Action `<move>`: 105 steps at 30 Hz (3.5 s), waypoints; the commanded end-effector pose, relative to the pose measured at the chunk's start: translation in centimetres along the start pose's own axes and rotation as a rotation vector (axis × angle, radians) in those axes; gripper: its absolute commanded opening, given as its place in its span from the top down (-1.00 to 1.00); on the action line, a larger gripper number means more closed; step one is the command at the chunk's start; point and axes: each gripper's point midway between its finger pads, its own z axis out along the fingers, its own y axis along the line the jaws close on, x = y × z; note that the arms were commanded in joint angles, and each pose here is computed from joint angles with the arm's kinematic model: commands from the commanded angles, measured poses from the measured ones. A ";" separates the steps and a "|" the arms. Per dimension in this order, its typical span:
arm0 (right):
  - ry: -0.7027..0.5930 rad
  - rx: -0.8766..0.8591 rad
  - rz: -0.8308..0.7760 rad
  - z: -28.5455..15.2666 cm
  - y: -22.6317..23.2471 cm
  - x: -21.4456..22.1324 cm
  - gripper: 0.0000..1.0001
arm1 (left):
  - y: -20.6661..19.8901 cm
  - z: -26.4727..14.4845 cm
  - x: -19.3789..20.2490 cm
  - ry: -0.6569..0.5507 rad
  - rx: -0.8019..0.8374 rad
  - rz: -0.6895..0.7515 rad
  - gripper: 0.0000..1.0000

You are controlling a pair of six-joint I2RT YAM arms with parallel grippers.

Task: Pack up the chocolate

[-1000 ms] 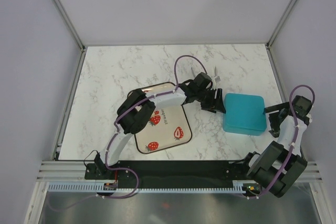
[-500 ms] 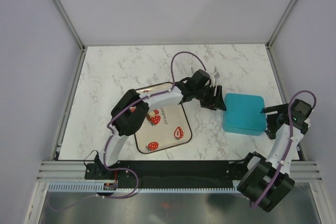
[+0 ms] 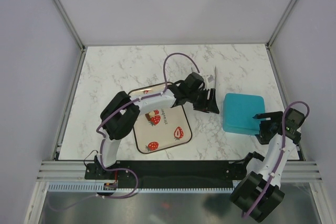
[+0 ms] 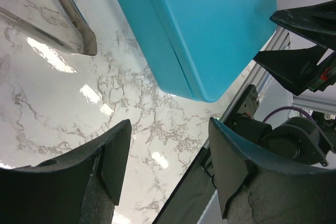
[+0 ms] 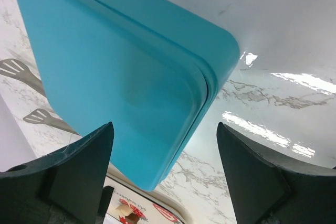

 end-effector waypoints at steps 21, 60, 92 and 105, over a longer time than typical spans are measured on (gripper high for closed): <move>-0.034 0.024 0.055 3.5 -1.5 -0.3 -0.21 | 0.2 -2.6 -2.9 -0.105 0.026 0.030 -0.35; -0.034 -0.104 -0.075 0.4 2.5 -1.0 0.01 | -3.6 2.5 -4.4 -0.085 0.219 0.000 -0.35; -0.042 0.079 -0.060 2.9 -3.6 0.8 0.82 | -2.1 4.9 -0.9 -0.039 0.154 -0.013 -0.32; -0.128 -0.141 -0.194 -3.9 6.4 -3.4 0.27 | -5.7 0.3 -2.8 -0.108 0.194 0.082 -0.31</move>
